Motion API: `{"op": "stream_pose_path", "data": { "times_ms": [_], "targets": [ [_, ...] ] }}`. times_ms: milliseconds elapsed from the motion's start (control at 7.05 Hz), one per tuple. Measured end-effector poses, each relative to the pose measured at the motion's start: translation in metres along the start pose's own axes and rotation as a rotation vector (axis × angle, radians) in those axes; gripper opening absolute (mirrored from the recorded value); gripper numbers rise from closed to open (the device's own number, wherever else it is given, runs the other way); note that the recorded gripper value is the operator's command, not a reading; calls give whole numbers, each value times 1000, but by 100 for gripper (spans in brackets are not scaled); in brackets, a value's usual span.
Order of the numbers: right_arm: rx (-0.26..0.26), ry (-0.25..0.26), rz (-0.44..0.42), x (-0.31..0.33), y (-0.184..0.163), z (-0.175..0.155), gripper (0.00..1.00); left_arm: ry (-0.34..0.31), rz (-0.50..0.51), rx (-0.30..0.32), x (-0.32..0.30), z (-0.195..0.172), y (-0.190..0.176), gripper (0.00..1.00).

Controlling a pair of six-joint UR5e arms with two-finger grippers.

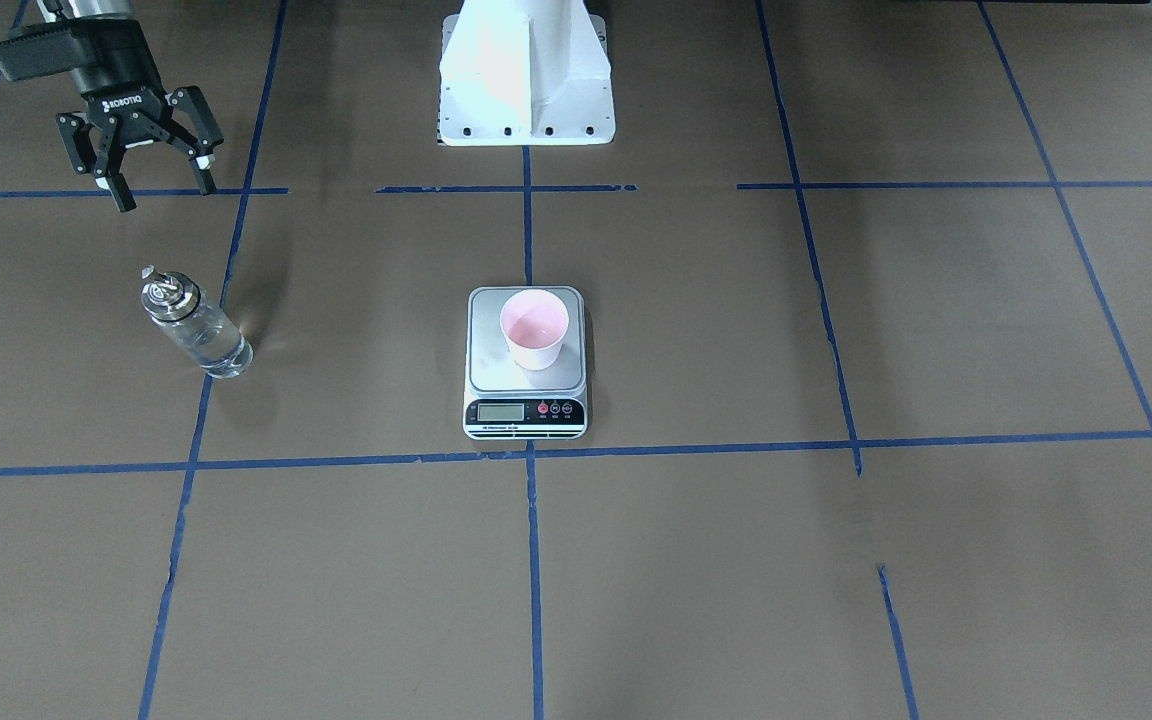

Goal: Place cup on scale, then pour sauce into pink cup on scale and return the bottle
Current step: 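Move the right gripper toward the glass sauce bottle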

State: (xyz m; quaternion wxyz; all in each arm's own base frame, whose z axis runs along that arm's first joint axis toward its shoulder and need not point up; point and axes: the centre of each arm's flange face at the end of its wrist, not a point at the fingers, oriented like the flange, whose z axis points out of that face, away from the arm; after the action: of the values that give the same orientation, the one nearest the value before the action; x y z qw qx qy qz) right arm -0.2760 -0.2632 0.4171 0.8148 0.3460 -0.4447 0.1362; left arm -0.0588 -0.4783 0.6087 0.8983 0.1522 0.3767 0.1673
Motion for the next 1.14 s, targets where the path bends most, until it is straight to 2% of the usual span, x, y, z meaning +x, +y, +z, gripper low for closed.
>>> {"op": "stream_pose_path", "data": {
  "times_ms": [284, 568, 851, 1135],
  "targets": [
    [43, -18, 2, 17, 10, 10, 100, 29, -137, 3, -2, 2, 14, 100],
    [48, -21, 1, 19, 11, 12, 100, 25, -246, 27, -13, -10, 36, 100],
    [47, -21, -1, 19, 13, 12, 100, -36, -281, 13, -29, -8, 44, 100],
    [71, -11, -13, 21, 21, 17, 100, -86, -285, 1, -35, -7, 44, 100]
  ]
}}
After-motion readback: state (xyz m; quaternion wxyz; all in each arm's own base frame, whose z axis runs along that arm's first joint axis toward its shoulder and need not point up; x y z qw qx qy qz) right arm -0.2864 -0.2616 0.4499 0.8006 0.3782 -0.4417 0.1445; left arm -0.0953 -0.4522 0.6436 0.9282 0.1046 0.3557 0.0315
